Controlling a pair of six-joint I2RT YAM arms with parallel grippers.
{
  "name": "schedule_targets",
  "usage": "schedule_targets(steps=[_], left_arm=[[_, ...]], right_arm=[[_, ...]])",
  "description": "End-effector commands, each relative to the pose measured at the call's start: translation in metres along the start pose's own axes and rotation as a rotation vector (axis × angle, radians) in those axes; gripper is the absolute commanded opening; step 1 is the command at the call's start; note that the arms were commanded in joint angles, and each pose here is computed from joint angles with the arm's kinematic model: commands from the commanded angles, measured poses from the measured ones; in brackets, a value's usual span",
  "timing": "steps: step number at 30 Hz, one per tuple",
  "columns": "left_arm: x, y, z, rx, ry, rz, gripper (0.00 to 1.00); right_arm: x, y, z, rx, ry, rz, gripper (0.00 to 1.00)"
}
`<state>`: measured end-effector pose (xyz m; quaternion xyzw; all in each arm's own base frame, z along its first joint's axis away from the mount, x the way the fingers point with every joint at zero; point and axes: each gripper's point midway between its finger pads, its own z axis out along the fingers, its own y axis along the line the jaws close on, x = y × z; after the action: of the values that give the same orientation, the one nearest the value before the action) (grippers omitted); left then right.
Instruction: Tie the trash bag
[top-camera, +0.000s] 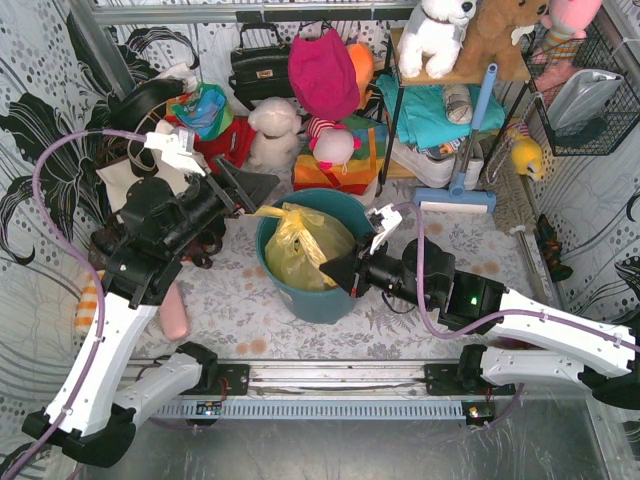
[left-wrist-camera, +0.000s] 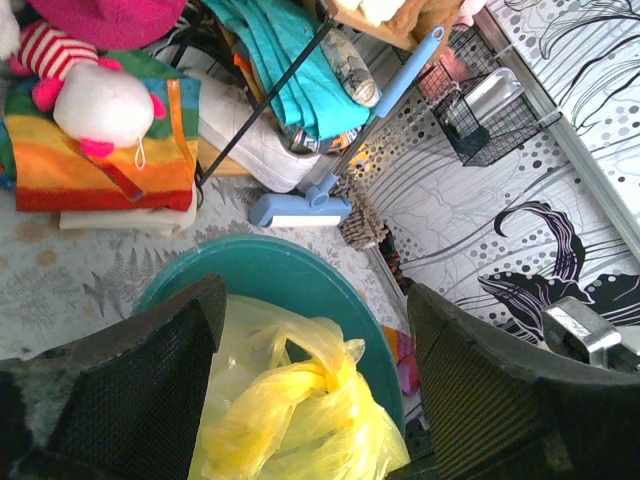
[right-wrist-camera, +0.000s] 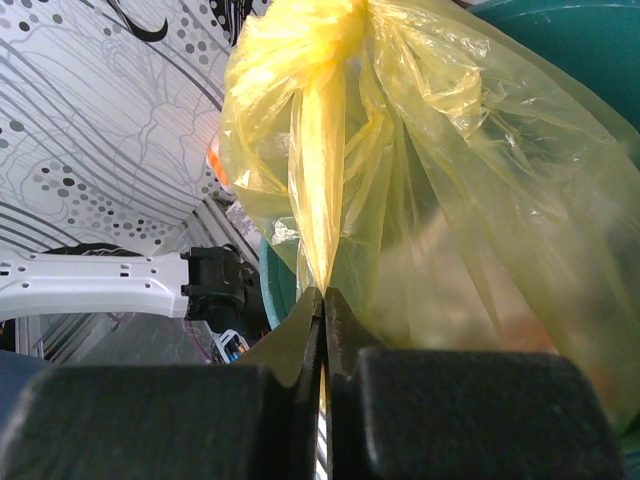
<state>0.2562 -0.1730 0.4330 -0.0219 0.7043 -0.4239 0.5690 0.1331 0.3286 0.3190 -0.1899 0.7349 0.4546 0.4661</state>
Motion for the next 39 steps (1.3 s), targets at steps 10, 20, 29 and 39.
schedule_targets(steps=[10,20,29,39], left_arm=[[0.009,0.026,-0.036,-0.169,-0.067,-0.214,0.84],[0.029,0.018,-0.039,-0.043,-0.095,-0.490,0.86],[0.042,0.016,-0.022,0.119,-0.118,-0.637,0.85],[0.034,0.013,-0.003,0.147,-0.126,-0.568,0.62]], right_arm=[[-0.024,0.013,-0.001,-0.035,-0.077,0.008,0.00],[-0.028,0.016,0.000,-0.051,-0.098,0.006,0.00],[-0.024,0.015,0.001,-0.054,-0.093,0.006,0.00],[-0.018,0.007,-0.001,-0.003,-0.047,-0.005,0.00]])
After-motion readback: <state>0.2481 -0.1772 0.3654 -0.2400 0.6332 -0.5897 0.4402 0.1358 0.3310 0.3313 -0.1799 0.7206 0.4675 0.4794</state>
